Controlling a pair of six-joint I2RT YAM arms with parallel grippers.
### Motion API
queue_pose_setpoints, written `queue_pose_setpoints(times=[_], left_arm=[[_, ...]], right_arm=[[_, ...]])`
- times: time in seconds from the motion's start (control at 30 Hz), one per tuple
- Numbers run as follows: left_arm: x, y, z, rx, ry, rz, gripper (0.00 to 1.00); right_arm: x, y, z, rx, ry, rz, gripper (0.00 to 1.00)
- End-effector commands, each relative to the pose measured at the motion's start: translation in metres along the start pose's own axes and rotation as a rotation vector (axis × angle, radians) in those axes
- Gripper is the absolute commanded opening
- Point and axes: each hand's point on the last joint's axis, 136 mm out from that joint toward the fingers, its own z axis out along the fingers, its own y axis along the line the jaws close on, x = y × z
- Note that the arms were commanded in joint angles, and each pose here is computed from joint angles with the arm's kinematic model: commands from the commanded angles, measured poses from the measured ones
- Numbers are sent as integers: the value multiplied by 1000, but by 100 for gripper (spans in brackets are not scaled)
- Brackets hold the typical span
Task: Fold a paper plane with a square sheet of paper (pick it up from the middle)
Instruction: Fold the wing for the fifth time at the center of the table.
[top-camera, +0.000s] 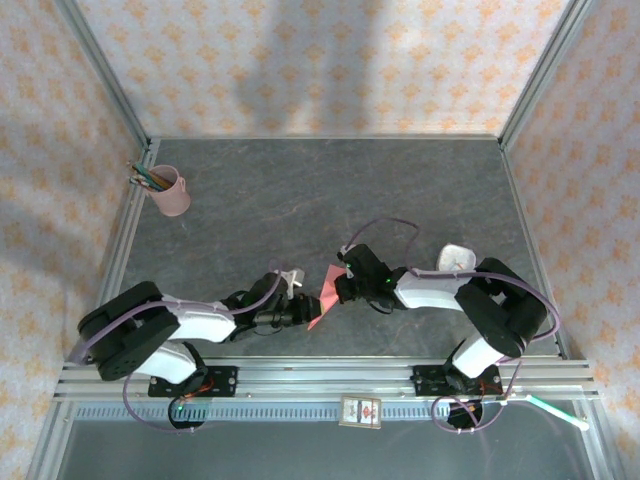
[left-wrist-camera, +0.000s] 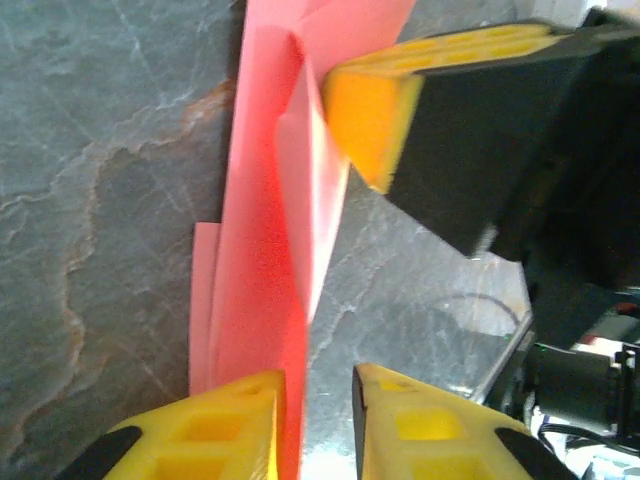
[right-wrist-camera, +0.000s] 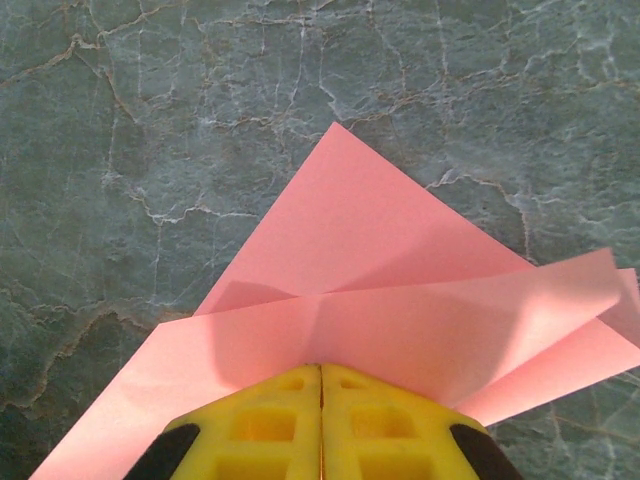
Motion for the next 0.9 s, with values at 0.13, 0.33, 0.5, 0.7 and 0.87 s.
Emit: queue_pose_setpoints(times=[0.13, 0.33, 0.5, 0.7, 0.87], left_arm=[[-18, -20, -26, -3, -99, 84, 27], [-11, -41, -20, 32, -77, 153, 7], [-6, -34, 0, -15, -11, 163, 4], [-1, -8, 11, -86, 27, 145, 3], [3, 5, 13, -101, 42, 120, 3]], right_arm=[[22, -25, 4, 99, 63, 2, 7], [22, -25, 4, 99, 63, 3, 7], [22, -25, 4, 100, 64, 3, 7], [23, -26, 3, 105, 63, 4, 7], [25, -28, 3, 111, 66, 3, 7]])
